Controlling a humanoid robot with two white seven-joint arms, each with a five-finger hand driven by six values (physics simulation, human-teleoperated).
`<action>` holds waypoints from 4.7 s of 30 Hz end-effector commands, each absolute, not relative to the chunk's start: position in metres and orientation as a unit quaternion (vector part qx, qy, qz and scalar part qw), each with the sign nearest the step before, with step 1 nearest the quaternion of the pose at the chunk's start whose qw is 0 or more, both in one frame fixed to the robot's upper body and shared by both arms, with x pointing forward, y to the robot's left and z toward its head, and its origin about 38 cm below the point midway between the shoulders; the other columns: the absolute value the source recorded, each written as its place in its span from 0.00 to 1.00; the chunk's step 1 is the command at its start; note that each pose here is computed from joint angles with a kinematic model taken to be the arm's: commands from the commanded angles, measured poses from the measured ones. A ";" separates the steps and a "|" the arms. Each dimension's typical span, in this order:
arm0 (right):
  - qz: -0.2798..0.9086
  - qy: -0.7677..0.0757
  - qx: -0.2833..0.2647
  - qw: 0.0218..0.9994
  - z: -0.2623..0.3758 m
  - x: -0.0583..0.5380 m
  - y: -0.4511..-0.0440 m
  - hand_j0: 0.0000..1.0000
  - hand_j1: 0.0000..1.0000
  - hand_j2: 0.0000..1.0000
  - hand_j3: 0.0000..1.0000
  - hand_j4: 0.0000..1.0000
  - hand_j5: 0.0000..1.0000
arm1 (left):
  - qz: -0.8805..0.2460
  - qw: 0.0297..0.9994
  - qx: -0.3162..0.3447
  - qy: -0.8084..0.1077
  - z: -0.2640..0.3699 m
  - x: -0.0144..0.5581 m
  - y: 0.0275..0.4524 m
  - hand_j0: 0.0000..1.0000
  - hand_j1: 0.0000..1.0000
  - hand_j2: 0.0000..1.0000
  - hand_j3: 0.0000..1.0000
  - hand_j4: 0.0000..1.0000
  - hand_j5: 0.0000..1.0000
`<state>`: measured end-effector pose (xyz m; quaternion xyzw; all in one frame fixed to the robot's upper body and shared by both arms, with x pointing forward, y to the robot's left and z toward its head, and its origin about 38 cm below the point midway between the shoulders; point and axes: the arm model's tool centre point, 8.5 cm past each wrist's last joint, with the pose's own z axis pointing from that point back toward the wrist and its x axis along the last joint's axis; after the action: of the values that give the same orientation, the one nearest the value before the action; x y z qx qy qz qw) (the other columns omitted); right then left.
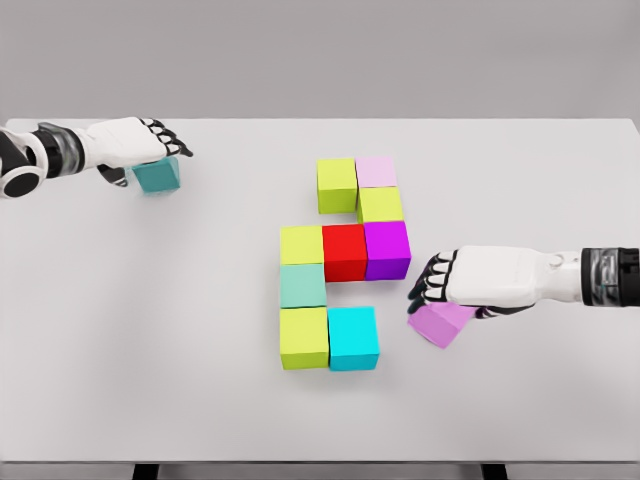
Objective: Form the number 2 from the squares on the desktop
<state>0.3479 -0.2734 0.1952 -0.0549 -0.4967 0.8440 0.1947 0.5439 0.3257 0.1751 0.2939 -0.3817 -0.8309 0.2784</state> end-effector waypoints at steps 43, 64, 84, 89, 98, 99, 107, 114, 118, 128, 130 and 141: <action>0.896 -0.390 -0.120 0.176 0.206 0.367 -0.313 1.00 1.00 1.00 1.00 1.00 1.00 | -0.829 0.264 0.300 -0.392 0.186 0.544 0.320 0.77 0.77 0.77 0.77 0.77 0.77; 0.900 -0.399 -0.096 0.147 0.202 0.357 -0.288 1.00 1.00 1.00 1.00 1.00 1.00 | -0.825 0.259 0.300 -0.404 0.194 0.542 0.320 1.00 1.00 1.00 1.00 1.00 1.00; 0.894 -0.387 -0.120 0.190 0.223 0.353 -0.330 1.00 1.00 1.00 1.00 1.00 1.00 | -0.830 0.260 0.293 -0.398 0.184 0.545 0.310 1.00 1.00 1.00 1.00 1.00 1.00; 0.900 -0.367 -0.117 0.203 0.219 0.345 -0.344 1.00 1.00 1.00 1.00 1.00 1.00 | -0.830 0.264 0.291 -0.396 0.180 0.545 0.311 1.00 1.00 1.00 1.00 1.00 1.00; 0.905 -0.360 -0.071 0.215 0.193 0.331 -0.339 1.00 1.00 1.00 1.00 1.00 1.00 | -0.833 0.272 0.285 -0.388 0.174 0.547 0.308 0.64 0.64 0.64 0.64 0.64 0.64; 0.905 -0.361 -0.069 0.215 0.192 0.331 -0.339 1.00 1.00 1.00 1.00 1.00 1.00 | -0.833 0.274 0.285 -0.387 0.174 0.547 0.310 0.64 0.64 0.64 0.64 0.64 0.64; 0.896 -0.385 -0.048 0.216 0.189 0.332 -0.323 0.99 0.99 0.99 0.99 0.99 0.99 | -0.830 0.279 0.285 -0.391 0.174 0.547 0.312 0.63 0.63 0.63 0.63 0.63 0.63; 0.894 -0.394 -0.039 0.211 0.187 0.334 -0.314 0.99 0.99 0.99 0.99 0.99 0.99 | -0.828 0.264 0.287 -0.402 0.185 0.549 0.301 0.64 0.64 0.64 0.64 0.64 0.64; 0.894 -0.398 -0.035 0.202 0.185 0.336 -0.305 0.99 0.99 0.99 0.99 0.99 0.99 | -0.828 0.252 0.288 -0.411 0.191 0.550 0.292 0.64 0.64 0.64 0.64 0.64 0.64; 0.892 -0.403 -0.051 0.197 0.193 0.342 -0.305 0.99 0.99 0.99 0.99 0.99 0.99 | -0.832 0.223 0.277 -0.426 0.193 0.546 0.266 0.64 0.64 0.64 0.64 0.64 0.64; 0.892 -0.405 -0.051 0.196 0.194 0.343 -0.303 1.00 1.00 1.00 1.00 1.00 1.00 | -0.833 0.206 0.263 -0.441 0.189 0.544 0.241 0.64 0.64 0.64 0.64 0.64 0.64; 0.889 -0.413 -0.055 0.190 0.198 0.346 -0.298 0.99 0.99 0.99 0.99 0.99 0.99 | -0.833 0.184 0.255 -0.455 0.192 0.543 0.215 0.64 0.64 0.64 0.64 0.64 0.64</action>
<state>0.3455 -0.2993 0.1964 -0.0546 -0.4095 0.8908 0.1890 0.5432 0.2198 0.1916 0.2571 -0.4495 -0.8350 0.1860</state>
